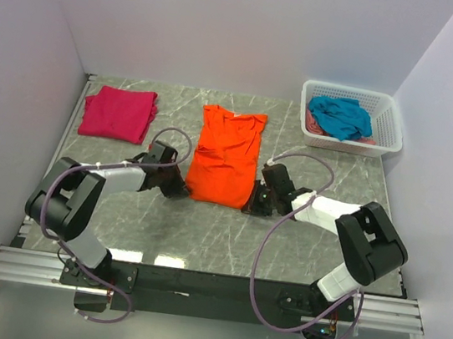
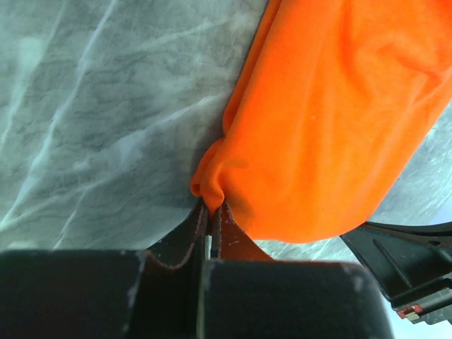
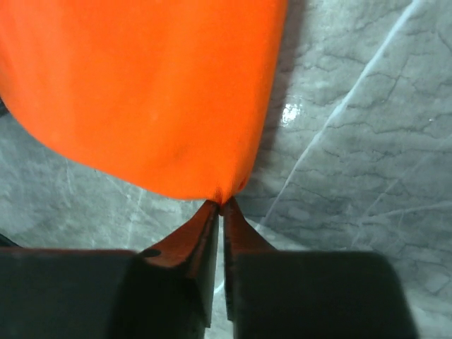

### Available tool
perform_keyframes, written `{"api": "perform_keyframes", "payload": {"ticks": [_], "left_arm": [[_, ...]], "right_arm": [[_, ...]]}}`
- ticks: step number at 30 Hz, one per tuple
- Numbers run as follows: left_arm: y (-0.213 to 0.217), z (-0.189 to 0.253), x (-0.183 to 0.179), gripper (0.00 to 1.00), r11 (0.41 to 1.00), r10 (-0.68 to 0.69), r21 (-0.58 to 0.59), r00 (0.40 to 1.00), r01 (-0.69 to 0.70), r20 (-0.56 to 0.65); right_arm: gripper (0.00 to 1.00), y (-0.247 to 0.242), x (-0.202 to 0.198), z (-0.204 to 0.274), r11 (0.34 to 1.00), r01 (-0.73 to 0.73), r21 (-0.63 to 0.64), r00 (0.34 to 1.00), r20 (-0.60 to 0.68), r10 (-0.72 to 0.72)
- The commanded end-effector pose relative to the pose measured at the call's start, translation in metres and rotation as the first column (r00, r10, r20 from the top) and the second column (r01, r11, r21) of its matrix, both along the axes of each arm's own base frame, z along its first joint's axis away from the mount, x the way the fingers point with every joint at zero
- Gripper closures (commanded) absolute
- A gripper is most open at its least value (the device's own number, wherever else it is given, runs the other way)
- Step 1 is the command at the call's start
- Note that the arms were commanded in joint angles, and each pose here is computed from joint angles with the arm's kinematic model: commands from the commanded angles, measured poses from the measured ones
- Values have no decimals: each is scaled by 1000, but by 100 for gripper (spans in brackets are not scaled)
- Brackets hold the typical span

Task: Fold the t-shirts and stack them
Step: Fold the tshirt

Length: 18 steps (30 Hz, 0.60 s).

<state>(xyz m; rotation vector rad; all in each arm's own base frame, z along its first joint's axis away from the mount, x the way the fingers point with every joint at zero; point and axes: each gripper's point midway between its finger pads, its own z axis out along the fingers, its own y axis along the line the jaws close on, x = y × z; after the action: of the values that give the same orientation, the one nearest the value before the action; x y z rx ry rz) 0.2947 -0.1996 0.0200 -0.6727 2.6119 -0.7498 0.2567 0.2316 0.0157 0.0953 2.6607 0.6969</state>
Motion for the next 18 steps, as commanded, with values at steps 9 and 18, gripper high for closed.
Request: {"api": "perform_keyframes", "payload": {"ticks": [9,18], "left_arm": [[36,-41,-91,99,981,45,190,993,-23,-113],[35,-8,-171,99,986,7,164,986,21,-169]], "right_arm": [[100,0,-57,-14,998,-57,-19,998,-21,56],[100,-14,-139,-1,990,-144,1,985,-92,143]]}}
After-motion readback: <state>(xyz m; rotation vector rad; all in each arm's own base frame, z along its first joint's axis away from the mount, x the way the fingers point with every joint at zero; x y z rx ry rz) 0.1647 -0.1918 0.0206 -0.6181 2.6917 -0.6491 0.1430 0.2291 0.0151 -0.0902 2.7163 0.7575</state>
